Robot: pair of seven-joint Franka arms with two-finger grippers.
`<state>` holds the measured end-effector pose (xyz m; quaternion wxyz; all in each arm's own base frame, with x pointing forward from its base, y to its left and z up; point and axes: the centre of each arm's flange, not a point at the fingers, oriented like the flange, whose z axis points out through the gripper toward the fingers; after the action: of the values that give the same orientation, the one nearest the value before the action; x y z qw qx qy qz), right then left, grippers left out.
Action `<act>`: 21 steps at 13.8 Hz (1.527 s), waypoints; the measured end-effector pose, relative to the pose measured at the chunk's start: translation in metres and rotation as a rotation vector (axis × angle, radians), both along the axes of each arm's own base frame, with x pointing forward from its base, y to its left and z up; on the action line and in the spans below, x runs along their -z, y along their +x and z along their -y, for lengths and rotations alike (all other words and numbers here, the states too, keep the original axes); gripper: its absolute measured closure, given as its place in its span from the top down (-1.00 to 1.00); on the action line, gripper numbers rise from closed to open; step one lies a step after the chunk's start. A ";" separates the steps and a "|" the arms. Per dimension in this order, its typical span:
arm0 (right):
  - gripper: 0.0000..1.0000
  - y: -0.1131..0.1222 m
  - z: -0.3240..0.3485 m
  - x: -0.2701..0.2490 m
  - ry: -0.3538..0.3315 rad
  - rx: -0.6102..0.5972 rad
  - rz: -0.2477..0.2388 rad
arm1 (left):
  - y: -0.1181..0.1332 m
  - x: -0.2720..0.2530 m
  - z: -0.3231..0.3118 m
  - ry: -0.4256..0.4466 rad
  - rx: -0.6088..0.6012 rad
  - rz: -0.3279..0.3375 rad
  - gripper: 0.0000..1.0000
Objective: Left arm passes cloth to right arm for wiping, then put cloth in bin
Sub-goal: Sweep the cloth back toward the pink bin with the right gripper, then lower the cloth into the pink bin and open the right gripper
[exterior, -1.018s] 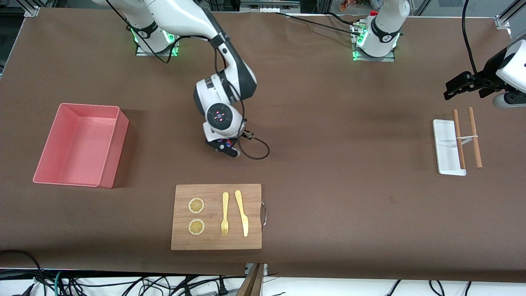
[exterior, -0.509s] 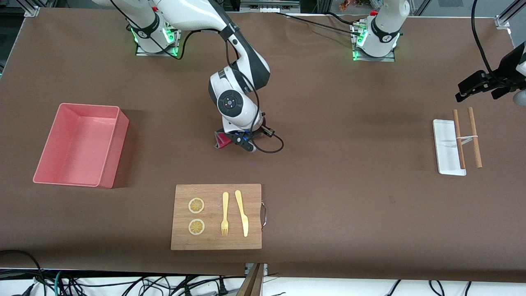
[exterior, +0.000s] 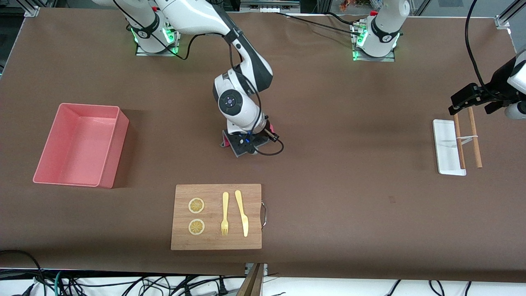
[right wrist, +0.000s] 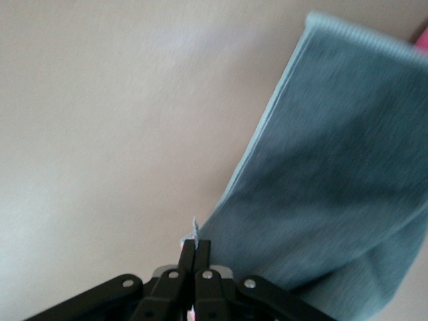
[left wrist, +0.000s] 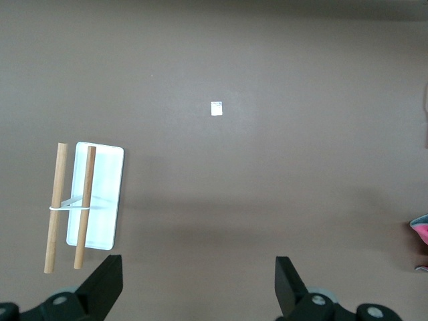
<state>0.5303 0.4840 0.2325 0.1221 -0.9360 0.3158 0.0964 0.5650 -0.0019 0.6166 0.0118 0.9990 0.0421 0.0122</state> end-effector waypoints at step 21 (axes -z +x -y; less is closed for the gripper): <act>-0.96 0.103 0.439 -0.181 -0.067 -0.613 -0.271 | -0.023 -0.011 0.057 0.022 -0.018 -0.089 1.00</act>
<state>0.6334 0.0451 0.4137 0.0134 -0.9696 0.0360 0.2417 0.5422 -0.0588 0.6274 -0.0010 0.9982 0.0515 -0.0315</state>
